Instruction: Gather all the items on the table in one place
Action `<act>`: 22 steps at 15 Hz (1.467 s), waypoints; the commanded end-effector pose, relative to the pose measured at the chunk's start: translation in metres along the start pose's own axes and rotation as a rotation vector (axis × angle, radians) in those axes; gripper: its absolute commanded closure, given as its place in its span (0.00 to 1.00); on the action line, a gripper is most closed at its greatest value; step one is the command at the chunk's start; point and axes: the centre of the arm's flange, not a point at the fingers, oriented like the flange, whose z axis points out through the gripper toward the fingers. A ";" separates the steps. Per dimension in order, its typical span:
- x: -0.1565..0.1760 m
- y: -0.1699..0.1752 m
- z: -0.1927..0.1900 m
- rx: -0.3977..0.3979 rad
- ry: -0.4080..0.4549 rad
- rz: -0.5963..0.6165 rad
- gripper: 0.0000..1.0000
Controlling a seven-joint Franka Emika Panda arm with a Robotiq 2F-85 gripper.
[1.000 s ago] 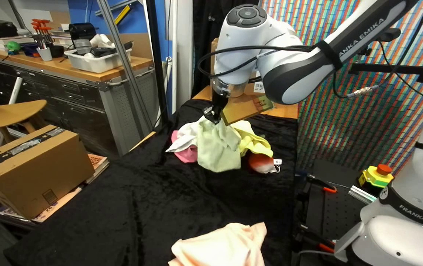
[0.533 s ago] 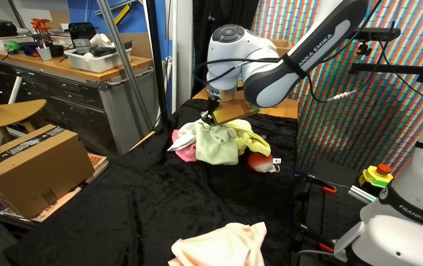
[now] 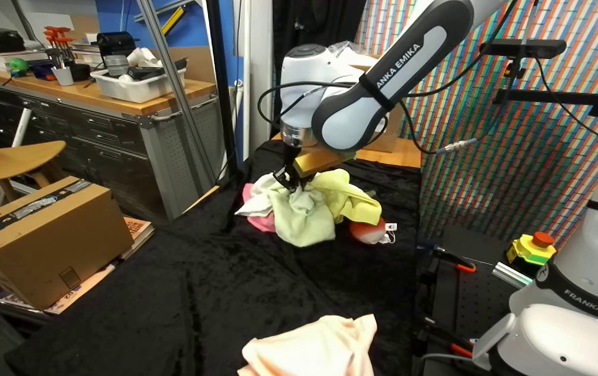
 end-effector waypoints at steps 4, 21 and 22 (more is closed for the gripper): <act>0.000 -0.010 -0.009 -0.003 -0.087 -0.110 0.61; -0.055 -0.050 -0.090 0.028 -0.105 -0.347 0.00; -0.063 -0.057 -0.089 0.041 -0.123 -0.380 0.00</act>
